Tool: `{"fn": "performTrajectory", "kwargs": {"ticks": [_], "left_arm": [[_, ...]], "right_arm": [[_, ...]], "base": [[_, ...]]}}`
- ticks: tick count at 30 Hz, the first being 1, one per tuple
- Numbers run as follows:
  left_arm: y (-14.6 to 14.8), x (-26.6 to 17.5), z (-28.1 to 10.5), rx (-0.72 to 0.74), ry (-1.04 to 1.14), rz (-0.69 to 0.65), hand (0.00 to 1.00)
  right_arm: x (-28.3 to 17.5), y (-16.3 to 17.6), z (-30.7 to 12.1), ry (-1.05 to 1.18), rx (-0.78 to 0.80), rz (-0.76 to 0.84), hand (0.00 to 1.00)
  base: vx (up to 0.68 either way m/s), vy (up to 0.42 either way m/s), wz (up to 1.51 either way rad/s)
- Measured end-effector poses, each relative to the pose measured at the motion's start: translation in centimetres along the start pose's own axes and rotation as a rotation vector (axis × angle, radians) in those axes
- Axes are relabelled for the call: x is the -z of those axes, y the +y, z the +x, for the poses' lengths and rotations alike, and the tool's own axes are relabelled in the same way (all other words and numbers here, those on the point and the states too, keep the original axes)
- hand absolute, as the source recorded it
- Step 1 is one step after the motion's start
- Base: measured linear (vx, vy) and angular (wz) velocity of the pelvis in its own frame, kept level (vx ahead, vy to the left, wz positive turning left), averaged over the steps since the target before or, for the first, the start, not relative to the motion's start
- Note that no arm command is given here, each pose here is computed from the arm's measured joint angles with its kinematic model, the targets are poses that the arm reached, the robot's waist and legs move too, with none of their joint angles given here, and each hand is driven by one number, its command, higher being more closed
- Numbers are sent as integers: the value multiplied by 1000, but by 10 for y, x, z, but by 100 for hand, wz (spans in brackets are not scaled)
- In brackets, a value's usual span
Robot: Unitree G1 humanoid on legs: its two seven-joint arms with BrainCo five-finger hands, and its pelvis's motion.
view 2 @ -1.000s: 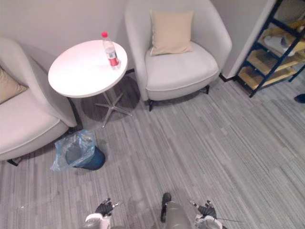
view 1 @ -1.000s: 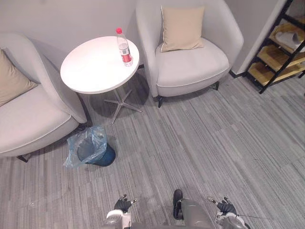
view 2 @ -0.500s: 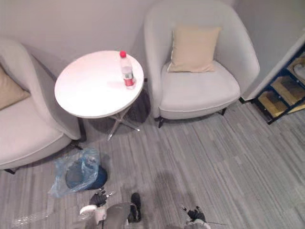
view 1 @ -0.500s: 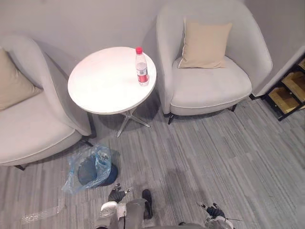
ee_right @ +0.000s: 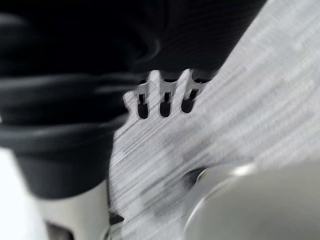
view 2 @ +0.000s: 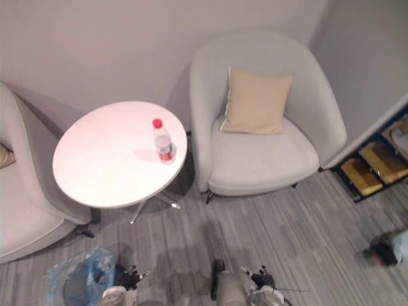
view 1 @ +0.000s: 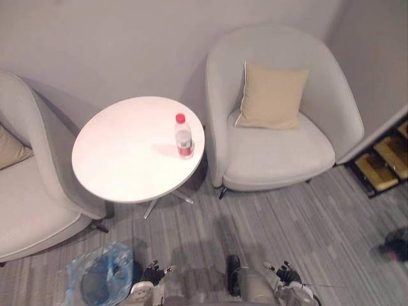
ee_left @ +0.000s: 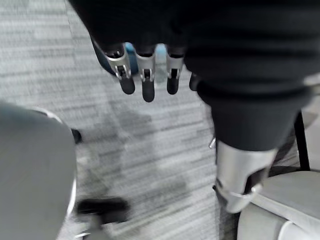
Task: Gather rubbish on tea table into small bin, then transfer packed bag to large trash can.
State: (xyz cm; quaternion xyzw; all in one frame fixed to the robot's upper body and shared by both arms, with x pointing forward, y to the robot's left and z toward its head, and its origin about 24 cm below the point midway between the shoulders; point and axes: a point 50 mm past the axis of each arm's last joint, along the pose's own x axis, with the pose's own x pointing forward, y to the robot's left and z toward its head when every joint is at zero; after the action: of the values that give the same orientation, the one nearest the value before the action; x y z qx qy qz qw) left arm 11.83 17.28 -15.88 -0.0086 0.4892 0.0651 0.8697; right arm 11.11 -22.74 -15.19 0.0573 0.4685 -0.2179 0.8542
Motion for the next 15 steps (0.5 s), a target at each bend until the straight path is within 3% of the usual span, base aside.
{"fn": "performTrajectory", "kwargs": {"ticks": [7, 15], "left_arm": [[-16, -18, 3, 31, -57, -29, 0], [-6, -16, 3, 16, -47, 23, 0]], "right_arm": [[8, -3, -2, 22, 19, 22, 0], [12, 0, -3, 39, 14, 23, 0]], "base": [[223, -173, 49], [140, 67, 20]]}}
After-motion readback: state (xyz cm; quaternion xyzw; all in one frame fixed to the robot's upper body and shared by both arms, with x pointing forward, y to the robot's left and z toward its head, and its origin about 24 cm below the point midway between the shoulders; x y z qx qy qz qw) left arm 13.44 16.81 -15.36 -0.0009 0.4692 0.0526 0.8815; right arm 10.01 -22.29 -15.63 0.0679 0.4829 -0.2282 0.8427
